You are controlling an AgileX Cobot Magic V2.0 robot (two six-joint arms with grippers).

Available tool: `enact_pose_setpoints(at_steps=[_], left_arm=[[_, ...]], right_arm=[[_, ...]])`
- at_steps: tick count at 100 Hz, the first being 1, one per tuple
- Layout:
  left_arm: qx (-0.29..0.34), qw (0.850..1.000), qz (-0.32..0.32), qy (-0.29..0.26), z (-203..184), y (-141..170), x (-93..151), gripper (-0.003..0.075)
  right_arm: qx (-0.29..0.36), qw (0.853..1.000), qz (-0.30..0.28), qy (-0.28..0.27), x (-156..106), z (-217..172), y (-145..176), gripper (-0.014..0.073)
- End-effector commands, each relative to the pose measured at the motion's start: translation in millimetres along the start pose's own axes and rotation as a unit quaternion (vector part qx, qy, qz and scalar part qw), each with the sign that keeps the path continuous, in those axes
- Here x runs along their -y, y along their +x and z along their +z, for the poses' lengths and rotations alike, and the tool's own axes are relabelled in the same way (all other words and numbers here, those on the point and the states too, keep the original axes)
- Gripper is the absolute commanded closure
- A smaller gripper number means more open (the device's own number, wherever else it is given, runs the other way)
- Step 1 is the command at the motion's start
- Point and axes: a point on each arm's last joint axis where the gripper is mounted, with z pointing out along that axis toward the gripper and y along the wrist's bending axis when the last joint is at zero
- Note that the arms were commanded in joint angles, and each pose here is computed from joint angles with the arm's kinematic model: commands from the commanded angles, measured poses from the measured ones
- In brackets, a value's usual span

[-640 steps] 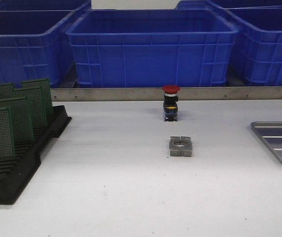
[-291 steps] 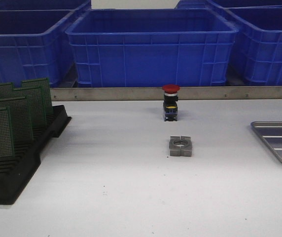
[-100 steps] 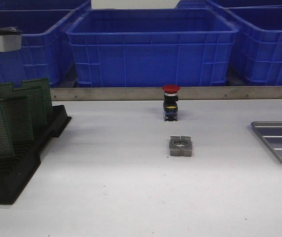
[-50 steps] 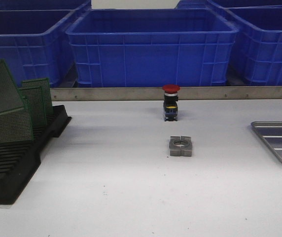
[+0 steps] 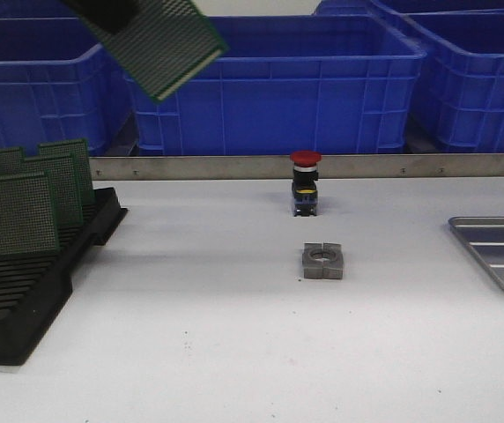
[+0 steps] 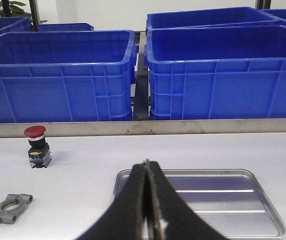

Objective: Place circuit board on tray

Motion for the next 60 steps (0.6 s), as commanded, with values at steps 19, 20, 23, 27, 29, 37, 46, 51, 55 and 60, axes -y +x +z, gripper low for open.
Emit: enact_pose_setpoints(at_steps=[19, 20, 23, 27, 29, 37, 46, 51, 55, 60], left_arm=[[0.074, 0.995, 0.047, -0.051, 11, -54, 11, 0.0738], [0.075, 0.995, 0.047, -0.05, 11, -55, 11, 0.0738], [0.076, 0.995, 0.045, -0.044, 16, -55, 11, 0.0738], [0.079, 0.995, 0.041, -0.034, 20, -55, 11, 0.0738], [0.08, 0.996, 0.038, -0.03, 22, -55, 10, 0.0738], [0.085, 0.996, 0.026, -0.011, 31, -53, 8, 0.0738], [0.084, 0.996, 0.021, -0.006, 35, -51, 6, 0.0738], [0.085, 0.996, 0.02, -0.005, 36, -51, 6, 0.0738], [0.086, 0.996, 0.019, -0.005, 36, -51, 6, 0.0738], [0.088, 0.996, 0.018, -0.005, 36, -51, 6, 0.0738]], right_arm=[[0.127, 0.992, 0.004, -0.012, -2, -4, -24, 0.0655], [0.127, 0.992, 0.007, -0.012, -2, -4, -25, 0.0655], [0.13, 0.991, 0.016, -0.014, -3, -4, -30, 0.0655], [0.123, 0.992, 0.035, -0.015, -3, -5, -35, 0.0655], [0.117, 0.992, 0.047, -0.016, -3, -5, -38, 0.0655], [0.087, 0.992, 0.092, -0.018, -5, -8, -59, 0.0655], [0.028, 0.994, 0.105, -0.012, -8, -11, -86, 0.0655], [-0.012, 0.995, 0.102, -0.006, -9, -11, -101, 0.0655], [-0.051, 0.994, 0.094, -0.002, -10, -10, -109, 0.0655], [-0.09, 0.993, 0.081, 0.005, -11, -6, -124, 0.0655]])
